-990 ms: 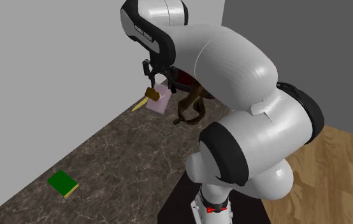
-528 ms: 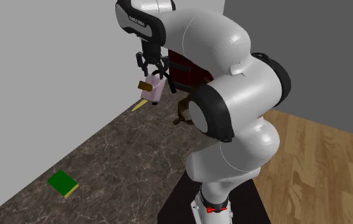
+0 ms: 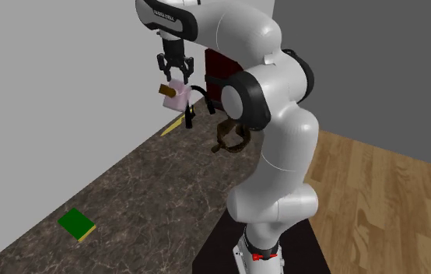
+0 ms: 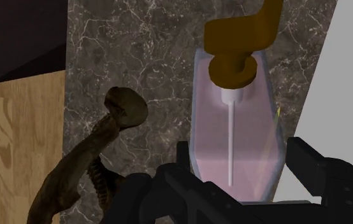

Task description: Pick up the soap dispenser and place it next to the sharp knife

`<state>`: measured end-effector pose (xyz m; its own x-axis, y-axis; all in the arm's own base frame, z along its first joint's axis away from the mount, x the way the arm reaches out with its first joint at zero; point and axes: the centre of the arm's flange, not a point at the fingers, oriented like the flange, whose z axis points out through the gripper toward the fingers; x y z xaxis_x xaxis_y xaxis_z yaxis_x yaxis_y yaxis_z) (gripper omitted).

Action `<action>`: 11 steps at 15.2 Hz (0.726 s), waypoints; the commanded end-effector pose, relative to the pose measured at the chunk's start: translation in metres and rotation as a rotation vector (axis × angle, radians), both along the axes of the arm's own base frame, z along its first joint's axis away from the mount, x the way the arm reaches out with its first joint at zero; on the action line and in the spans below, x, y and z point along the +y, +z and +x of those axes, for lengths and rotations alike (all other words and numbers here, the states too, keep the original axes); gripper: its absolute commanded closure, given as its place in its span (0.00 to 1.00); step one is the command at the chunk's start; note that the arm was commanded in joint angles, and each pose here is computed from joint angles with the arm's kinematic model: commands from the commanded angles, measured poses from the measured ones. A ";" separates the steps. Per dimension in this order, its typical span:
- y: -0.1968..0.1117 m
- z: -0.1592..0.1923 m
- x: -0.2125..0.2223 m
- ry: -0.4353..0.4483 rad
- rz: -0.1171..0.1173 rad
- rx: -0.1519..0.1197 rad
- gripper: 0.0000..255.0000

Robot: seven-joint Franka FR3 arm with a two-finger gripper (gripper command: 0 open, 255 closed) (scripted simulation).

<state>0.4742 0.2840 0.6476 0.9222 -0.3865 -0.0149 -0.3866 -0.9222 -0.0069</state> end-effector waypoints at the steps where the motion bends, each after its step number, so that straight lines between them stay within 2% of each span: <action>1: -0.001 0.025 0.008 -0.002 0.001 0.000 1.00; 3: -0.001 0.053 0.020 -0.002 0.001 0.000 1.00; 11: -0.043 0.053 0.020 -0.002 0.001 0.000 1.00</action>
